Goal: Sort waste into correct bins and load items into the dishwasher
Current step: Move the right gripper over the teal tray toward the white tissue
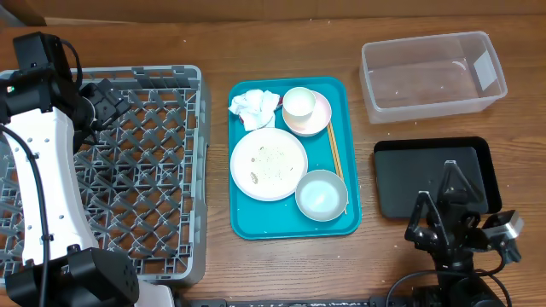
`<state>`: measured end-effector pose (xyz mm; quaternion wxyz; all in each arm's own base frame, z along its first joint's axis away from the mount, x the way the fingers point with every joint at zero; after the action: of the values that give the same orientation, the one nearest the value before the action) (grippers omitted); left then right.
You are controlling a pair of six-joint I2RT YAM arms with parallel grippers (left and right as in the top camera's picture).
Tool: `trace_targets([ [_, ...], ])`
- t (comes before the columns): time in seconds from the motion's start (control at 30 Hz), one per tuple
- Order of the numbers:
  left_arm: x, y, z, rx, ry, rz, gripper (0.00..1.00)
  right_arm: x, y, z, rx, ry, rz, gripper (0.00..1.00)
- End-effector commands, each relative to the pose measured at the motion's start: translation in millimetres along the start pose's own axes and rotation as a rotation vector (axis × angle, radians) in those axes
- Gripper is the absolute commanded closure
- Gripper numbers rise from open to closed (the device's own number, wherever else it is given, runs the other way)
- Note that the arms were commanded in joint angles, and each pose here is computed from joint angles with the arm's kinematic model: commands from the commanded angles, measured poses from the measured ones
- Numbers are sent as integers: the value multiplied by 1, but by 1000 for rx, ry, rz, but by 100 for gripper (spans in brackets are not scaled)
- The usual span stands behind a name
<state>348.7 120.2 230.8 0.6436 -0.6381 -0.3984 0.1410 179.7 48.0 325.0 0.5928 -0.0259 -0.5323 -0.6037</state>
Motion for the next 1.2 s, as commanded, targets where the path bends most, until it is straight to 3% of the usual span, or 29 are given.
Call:
trace_targets([
  [0.0,5,-4,-4,-14,-9,-14,0,18,10,16,23,28,-13,0],
  [0.17,5,-4,-4,-14,-9,-14,0,30,44,27,-32,-70,126,0],
  [0.4,5,-4,-4,-14,-9,-14,0,7,100,37,-40,-119,559,0],
  [0.5,5,-4,-4,-14,-9,-14,0,-12,115,35,-30,-88,761,0],
  [0.67,5,-4,-4,-14,-9,-14,0,-46,134,57,135,91,1048,0],
  [0.9,5,-4,-4,-14,-9,-14,0,-83,153,69,410,292,1154,0],
  [1.17,5,-4,-4,-14,-9,-14,0,-125,186,75,500,411,1155,0],
])
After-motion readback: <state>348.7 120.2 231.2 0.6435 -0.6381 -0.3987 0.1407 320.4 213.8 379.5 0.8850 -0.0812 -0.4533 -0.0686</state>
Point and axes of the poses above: each gripper's point midway between its finger pads, its own y axis out along the fingers, its own z axis along the line the jaws close on, x = y × z, the point moved 1 cm from there along -y, back along the fingers, and after that the axes turned 2 degrees about -y, right-handed, at the moved point
